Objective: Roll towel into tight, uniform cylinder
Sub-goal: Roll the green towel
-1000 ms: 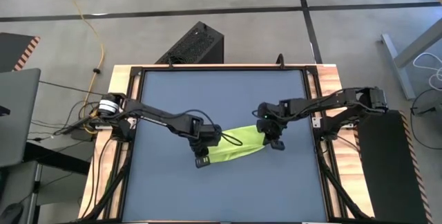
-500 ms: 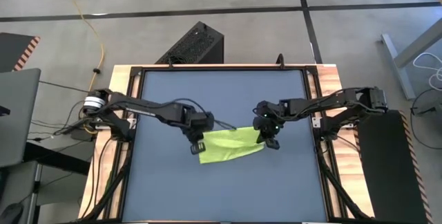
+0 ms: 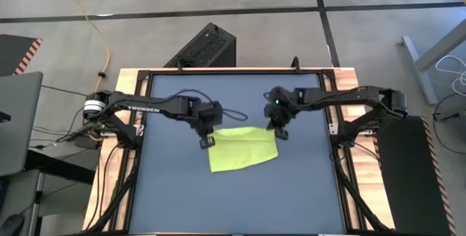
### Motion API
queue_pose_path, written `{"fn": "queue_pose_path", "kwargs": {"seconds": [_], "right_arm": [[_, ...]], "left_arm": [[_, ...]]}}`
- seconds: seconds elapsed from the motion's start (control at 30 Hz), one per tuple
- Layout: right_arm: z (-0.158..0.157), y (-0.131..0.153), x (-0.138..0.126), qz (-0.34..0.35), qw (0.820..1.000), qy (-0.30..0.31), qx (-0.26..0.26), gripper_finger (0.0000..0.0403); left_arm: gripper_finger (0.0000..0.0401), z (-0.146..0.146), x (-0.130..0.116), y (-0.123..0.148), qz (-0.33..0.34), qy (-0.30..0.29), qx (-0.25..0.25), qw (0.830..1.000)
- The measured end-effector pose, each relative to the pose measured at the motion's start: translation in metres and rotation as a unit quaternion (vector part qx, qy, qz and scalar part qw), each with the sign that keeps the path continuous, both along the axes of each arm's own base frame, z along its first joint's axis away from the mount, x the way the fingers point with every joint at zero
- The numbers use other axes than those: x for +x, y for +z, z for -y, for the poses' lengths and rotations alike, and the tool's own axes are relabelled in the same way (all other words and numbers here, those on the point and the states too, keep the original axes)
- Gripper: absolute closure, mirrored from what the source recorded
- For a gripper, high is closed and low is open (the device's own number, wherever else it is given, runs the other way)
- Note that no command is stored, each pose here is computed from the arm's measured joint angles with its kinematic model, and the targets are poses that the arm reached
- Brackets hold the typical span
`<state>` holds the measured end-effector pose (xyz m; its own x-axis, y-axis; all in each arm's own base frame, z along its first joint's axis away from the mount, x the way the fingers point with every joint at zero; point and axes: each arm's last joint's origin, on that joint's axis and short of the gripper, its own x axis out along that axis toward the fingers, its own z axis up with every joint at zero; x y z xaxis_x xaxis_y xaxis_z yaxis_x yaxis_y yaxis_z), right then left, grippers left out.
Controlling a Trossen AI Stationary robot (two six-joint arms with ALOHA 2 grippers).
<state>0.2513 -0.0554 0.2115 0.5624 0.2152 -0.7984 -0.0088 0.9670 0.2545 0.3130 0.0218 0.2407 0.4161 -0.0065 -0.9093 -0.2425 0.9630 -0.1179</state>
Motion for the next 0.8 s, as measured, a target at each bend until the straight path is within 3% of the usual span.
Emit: {"fn": "queue_pose_path", "kwargs": {"seconds": [0.17, 0.33, 0.57, 0.8], "right_arm": [[-0.030, -0.013, -0.003, -0.034, 0.998, 0.038, 0.021, 0.0388], [-0.047, -0.028, -0.010, -0.064, 0.997, 0.040, 0.037, 0.0388], [-0.050, -0.042, -0.013, -0.052, 0.997, 0.016, 0.047, 0.0388], [-0.054, -0.042, -0.013, -0.054, 0.997, 0.022, 0.051, 0.0388]], "left_arm": [[0.0401, 0.044, 0.010, -0.009, 0.017, -0.041, -0.033, 0.998], [0.0401, 0.076, 0.023, -0.033, 0.053, -0.037, -0.052, 0.997], [0.0401, 0.089, 0.023, -0.068, -0.009, -0.020, -0.072, 0.997], [0.0401, 0.093, 0.025, -0.066, -0.001, -0.030, -0.086, 0.996]]}}
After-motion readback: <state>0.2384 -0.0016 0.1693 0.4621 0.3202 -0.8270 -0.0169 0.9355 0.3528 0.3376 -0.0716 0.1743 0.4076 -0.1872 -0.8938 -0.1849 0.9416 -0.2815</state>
